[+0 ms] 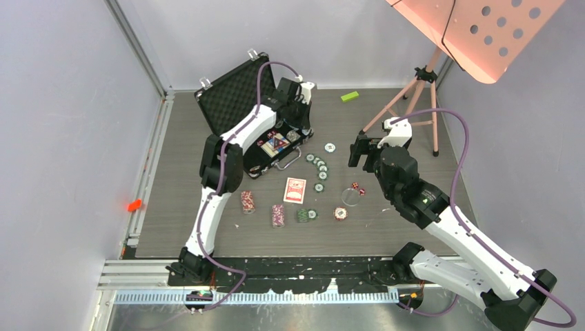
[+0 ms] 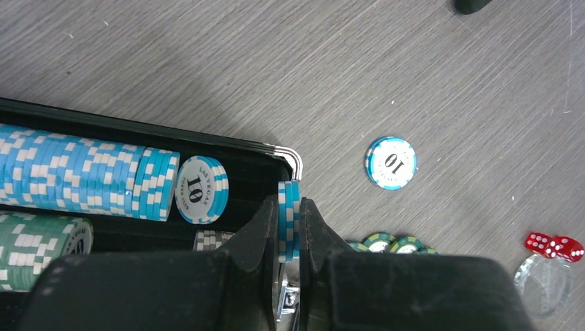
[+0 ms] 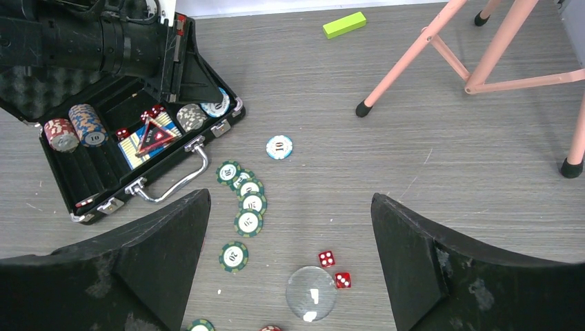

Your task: Pack up texas hold em set

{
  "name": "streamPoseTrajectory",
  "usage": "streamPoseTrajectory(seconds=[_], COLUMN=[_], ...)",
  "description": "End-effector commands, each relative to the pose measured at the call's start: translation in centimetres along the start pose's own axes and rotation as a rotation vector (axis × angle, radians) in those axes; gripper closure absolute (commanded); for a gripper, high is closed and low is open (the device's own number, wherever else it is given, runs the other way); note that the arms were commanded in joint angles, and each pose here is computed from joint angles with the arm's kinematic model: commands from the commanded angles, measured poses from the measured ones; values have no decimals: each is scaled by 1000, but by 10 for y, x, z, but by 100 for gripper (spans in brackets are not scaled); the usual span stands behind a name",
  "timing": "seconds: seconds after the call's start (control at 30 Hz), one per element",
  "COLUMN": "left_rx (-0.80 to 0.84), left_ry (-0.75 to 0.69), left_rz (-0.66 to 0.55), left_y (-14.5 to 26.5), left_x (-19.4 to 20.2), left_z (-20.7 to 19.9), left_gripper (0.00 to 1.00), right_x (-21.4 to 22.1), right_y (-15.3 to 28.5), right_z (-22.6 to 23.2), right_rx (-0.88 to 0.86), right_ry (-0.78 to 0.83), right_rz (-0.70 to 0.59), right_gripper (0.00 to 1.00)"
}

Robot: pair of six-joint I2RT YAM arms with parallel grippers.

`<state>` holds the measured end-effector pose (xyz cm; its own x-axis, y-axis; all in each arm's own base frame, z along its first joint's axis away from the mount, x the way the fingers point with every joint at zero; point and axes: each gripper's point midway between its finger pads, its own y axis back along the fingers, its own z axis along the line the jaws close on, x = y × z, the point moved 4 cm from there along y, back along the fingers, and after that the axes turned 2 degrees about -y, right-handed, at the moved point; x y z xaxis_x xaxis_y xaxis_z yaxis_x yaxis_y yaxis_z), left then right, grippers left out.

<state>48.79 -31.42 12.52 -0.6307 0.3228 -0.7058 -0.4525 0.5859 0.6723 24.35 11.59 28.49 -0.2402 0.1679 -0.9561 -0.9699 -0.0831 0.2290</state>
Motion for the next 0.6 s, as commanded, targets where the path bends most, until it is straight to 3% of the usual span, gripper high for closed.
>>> streamPoseTrajectory(seconds=[0.0,0.57], left_rx=[-26,-66], left_ry=[-33,-29], left_rz=[-75,-84], left_y=[9,-2], left_x=[-26,-22], left_z=[7,29], left_gripper=[100,100], right_x=[-13,-11], right_y=[0,-4], right_z=[1,4], right_rx=[4,2], right_ry=[-37,-30], right_rz=[-57,-46], right_gripper=[7,7])
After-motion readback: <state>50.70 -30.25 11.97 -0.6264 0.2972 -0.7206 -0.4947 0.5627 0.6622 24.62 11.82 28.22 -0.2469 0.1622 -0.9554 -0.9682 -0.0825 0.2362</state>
